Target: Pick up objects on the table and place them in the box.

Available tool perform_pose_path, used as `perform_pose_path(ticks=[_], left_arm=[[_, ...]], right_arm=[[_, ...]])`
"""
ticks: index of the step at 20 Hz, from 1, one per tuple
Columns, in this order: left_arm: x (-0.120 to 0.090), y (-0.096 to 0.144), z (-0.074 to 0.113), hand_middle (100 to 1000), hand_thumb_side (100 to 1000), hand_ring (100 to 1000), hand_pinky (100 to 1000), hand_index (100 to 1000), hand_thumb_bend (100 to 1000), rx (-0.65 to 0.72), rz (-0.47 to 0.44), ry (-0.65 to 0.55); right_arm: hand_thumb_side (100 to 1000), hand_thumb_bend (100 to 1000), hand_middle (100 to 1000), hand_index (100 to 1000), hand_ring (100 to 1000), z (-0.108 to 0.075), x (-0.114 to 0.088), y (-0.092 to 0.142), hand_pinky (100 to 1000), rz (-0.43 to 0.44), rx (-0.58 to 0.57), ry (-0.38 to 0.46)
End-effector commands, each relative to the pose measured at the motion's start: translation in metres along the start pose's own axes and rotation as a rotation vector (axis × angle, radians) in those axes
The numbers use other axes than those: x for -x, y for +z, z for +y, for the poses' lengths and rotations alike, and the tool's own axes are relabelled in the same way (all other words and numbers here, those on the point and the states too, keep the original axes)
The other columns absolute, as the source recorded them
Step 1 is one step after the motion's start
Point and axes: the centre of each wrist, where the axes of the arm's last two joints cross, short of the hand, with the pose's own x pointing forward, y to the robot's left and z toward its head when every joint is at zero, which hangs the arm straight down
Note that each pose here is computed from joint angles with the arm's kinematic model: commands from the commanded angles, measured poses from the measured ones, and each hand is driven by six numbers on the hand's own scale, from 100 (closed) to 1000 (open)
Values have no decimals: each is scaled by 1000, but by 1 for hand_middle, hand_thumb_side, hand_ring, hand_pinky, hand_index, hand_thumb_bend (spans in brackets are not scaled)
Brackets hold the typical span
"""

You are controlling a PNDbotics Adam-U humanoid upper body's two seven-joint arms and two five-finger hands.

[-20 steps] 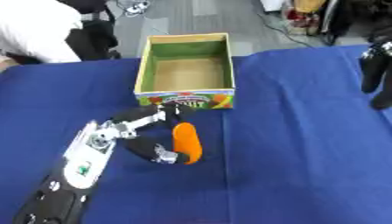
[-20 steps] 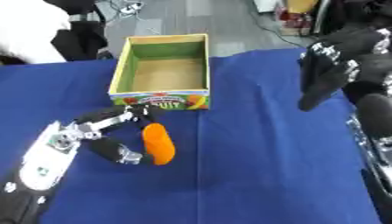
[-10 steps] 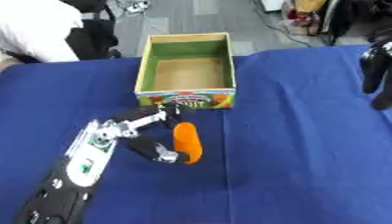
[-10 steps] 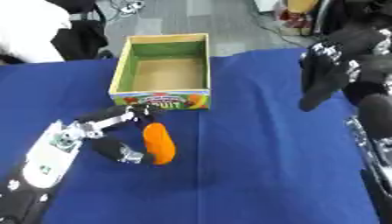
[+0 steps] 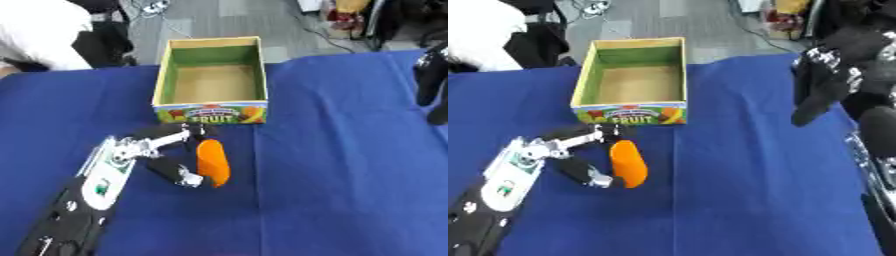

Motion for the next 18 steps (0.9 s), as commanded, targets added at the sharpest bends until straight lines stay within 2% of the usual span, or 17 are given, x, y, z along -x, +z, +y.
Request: perform_pose_path(ticks=[1, 9, 13, 17, 18], left_arm=[[-2, -1, 12, 957, 486, 794, 658, 963, 1000, -9, 9, -30], [4, -1, 9, 944, 454, 770, 636, 953, 1000, -24, 33, -29], [7, -1, 8, 941, 391, 756, 622, 946, 1000, -26, 50, -37], [10, -1, 7, 936, 375, 747, 609, 937, 1000, -31, 67, -46], [11, -1, 7, 917, 380, 717, 582, 904, 1000, -36, 71, -46]], right_arm=[[1000, 100, 210, 466, 259, -6, -2, -8, 100, -35, -7, 17], [1000, 100, 211, 468, 259, -6, -1, -12, 100, -49, -12, 16], [1000, 100, 212, 469, 259, -6, -1, -14, 100, -55, -14, 15], [1000, 100, 212, 469, 259, -6, -1, -15, 100, -59, -15, 15], [1000, 100, 213, 469, 260, -6, -1, -15, 100, -60, -16, 15]])
